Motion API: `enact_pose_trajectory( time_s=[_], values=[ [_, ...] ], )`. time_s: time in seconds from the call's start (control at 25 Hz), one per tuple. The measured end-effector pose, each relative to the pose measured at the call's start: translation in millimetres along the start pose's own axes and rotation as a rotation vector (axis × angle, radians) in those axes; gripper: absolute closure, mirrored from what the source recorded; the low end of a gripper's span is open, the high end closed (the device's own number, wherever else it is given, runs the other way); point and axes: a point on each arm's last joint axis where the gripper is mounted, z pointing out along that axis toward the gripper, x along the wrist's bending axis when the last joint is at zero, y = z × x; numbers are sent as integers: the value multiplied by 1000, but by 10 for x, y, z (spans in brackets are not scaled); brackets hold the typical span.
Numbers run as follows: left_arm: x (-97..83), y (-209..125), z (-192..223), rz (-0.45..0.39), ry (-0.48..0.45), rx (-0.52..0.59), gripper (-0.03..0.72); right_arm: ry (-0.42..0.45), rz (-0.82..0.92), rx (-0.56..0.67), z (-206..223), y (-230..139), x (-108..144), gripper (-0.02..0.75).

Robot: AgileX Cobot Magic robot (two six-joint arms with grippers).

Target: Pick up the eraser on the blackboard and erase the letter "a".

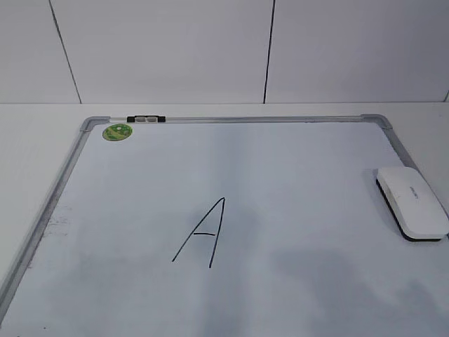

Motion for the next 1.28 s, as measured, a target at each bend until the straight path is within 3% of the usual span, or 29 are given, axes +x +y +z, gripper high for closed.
enact_pose_trajectory(
  time_s=[0.84, 1.0, 1.28],
  values=[
    [2, -5, -10, 0, 1, -9, 452, 0, 0, -6, 0, 6, 0, 211],
    [6, -52, -80, -28, 40, -61, 452, 0, 0, -6, 0, 6, 0, 211],
    [-1, -64, -87, -89, 139, -60, 451, 0, 0, -6, 0, 6, 0, 211]
  ],
)
